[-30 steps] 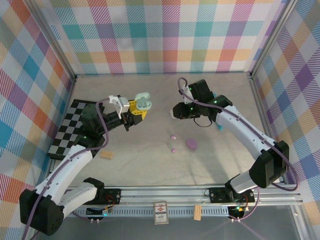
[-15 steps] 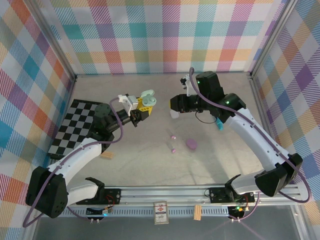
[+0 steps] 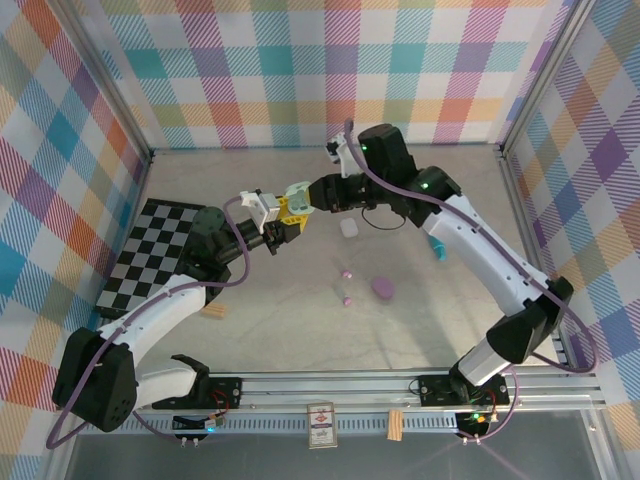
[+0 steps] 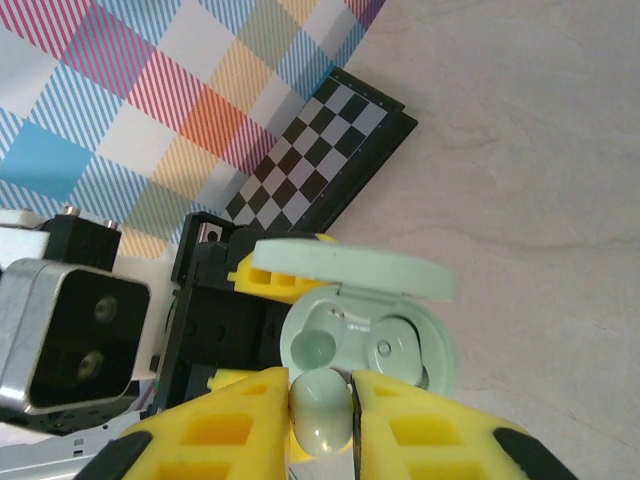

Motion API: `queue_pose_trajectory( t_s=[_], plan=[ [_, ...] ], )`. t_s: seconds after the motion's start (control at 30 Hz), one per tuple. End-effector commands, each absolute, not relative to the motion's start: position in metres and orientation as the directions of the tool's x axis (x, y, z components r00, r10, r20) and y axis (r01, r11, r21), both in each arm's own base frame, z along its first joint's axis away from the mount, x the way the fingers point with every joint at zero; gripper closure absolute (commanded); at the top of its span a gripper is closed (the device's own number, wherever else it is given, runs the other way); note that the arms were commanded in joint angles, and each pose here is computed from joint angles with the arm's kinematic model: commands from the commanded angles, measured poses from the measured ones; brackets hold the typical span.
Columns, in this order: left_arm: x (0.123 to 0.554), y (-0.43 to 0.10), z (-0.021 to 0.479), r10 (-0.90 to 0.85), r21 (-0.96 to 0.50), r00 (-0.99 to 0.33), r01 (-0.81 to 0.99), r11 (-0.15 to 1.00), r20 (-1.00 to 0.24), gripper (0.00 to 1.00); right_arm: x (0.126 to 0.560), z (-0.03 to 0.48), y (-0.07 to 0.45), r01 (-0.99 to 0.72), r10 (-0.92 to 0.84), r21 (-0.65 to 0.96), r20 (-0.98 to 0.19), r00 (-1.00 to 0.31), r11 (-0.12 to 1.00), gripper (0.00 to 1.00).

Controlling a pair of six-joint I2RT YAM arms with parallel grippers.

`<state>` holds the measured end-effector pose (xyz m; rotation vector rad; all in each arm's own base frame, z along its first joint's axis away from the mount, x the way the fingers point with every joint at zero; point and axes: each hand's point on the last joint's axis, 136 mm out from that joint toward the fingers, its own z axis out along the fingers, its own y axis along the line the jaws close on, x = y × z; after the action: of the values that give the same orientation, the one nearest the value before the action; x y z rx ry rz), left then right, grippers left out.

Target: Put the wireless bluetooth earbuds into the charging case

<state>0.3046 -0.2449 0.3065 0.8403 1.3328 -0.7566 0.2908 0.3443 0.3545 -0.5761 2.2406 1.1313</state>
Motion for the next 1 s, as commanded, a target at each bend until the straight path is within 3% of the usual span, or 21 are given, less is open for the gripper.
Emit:
queue_pose_trajectory(
  t_s=[0.0,0.97],
  plan=[
    [0.294,-0.249,0.314,-0.006,0.130,0.151,0.871,0.473,-0.989,0.68,0.284,0.373,0.359,-0.653,-0.139,0.572,-0.691,-0.710,0.496,0.78],
    [0.306,-0.245,0.311,0.020,0.137,0.149,0.838,0.529,-0.989,0.68,0.286,0.340,0.377,-0.619,-0.202,0.593,-0.618,-0.760,0.514,0.77]
  ],
)
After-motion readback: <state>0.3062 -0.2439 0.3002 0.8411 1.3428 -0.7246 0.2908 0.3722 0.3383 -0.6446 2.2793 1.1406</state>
